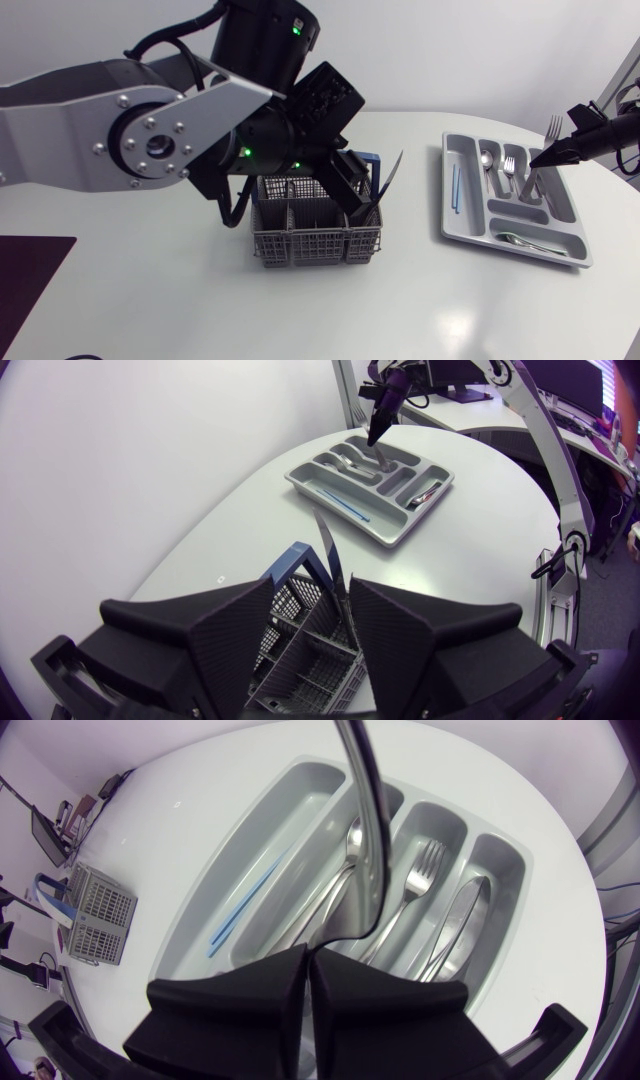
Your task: Sort the cutlery from the basket into the organizer compartments.
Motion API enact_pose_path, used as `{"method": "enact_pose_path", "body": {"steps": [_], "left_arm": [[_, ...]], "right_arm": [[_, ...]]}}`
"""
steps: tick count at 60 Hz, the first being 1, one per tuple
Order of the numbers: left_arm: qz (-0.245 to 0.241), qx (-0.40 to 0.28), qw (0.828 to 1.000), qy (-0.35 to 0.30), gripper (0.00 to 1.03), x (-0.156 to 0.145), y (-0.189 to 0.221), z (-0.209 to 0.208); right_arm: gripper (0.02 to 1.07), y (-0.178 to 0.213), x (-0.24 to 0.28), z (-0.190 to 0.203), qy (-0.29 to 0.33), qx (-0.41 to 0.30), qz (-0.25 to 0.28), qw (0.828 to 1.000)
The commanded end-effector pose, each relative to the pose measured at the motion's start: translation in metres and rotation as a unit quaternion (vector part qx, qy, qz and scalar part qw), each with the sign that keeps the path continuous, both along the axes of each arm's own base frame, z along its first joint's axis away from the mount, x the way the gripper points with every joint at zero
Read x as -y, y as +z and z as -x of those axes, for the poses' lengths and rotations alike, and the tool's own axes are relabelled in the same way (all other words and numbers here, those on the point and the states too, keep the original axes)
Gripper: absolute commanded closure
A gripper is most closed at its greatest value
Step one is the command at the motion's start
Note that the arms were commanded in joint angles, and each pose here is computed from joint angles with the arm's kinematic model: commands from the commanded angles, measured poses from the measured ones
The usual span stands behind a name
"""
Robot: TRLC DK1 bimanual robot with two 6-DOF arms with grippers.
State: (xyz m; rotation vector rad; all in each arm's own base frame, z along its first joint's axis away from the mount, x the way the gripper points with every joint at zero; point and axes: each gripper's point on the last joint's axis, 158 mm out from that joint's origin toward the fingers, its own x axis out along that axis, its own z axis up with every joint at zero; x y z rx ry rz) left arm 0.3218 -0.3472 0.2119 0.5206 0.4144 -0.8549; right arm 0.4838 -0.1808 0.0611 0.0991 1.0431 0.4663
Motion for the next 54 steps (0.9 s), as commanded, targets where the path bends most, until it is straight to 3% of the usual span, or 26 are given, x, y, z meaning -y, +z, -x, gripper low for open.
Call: {"method": "enact_pose_path", "body": {"steps": [1,54], "left_arm": [[0.005,-0.011,1.0,-0.002,0.5,0.005,-0.001,0.003],[0.007,-0.017,1.0,0.0,0.5,0.003,-0.001,0.007]], "right_arm": [[1.01,-0.013,-0.005,0.005,-0.004,-0.024,-0.011,1.0],[1.01,-0.055,-0.007,0.001,-0.064,-0.093,-0.014,0.993]]}}
